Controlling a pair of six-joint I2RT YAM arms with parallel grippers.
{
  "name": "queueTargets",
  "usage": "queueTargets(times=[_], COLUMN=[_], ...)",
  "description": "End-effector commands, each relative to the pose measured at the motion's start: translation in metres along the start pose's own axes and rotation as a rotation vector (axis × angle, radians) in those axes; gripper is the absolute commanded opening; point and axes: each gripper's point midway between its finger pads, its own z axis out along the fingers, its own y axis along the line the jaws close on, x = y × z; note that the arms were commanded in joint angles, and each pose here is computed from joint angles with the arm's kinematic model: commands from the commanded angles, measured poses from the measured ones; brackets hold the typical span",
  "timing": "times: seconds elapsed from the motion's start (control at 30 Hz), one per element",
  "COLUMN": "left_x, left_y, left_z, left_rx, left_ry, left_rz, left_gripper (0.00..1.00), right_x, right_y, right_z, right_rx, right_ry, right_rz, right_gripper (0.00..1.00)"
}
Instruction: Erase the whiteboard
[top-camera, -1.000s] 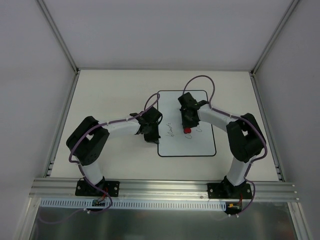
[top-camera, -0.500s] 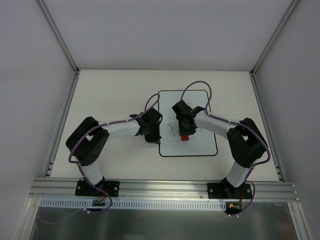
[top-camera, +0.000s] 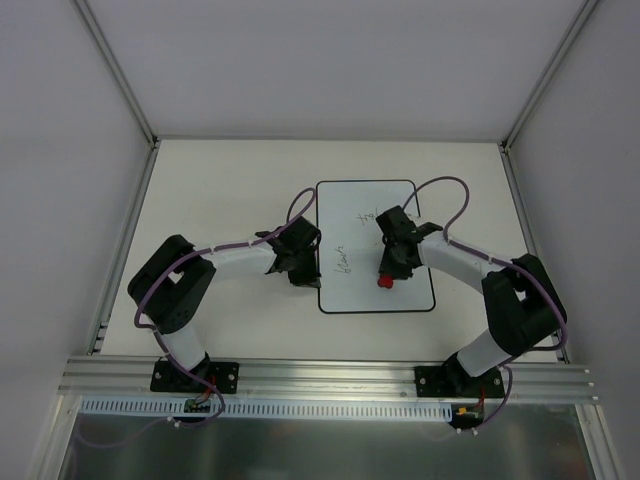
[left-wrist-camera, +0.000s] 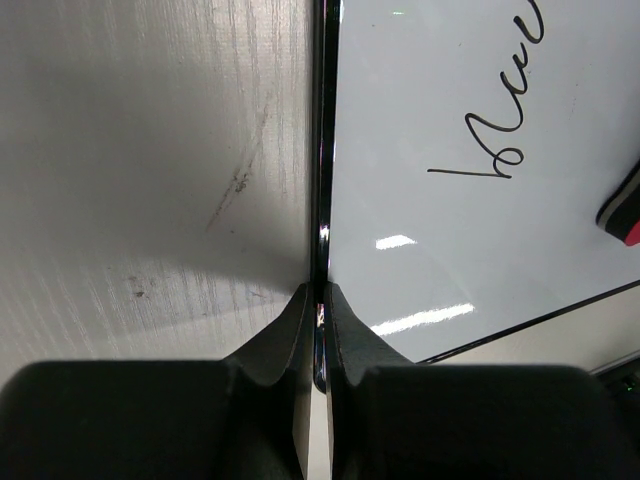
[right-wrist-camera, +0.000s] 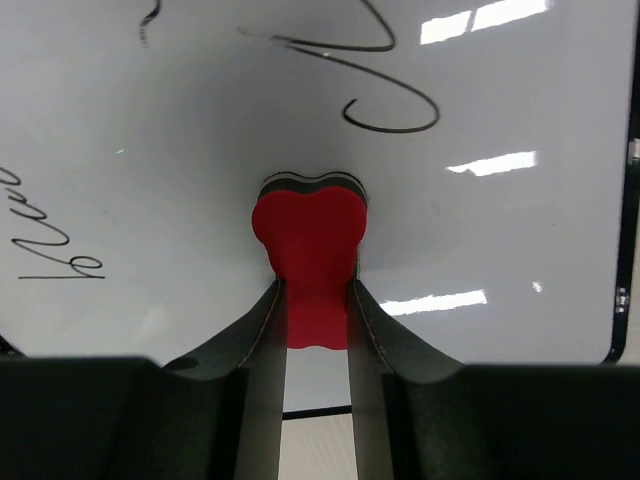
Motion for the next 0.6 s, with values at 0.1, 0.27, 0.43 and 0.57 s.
queueTargets(times=[0.1, 0.27, 0.43, 0.57], left_x=[0.033, 0.033, 0.032, 0.030], left_y=[0.063, 0.061, 0.059, 0.056], left_z=[0.008, 0.009, 0.008, 0.008], left_rx=[-0.220, -0.213, -0.208, -0.200], left_ry=[0.100, 0.105, 0.099, 0.099], left_rz=[0.007, 0.009, 0.005, 0.003], left_gripper=[0.00, 0.00, 0.00, 0.00], right_x=[0.025, -0.003, -0.014, -0.018], right_y=[-0.060, -0.015, 0.051, 0.092], right_z=[0.006, 0.009, 0.017, 0.032], right_rx=[0.227, 0.170, 0.071, 0.029], right_ry=[0.096, 0.064, 0.075, 0.085], right_rz=[0.020, -0.133, -0.272, -0.326], right_gripper=[0.00, 0.00, 0.00, 0.01])
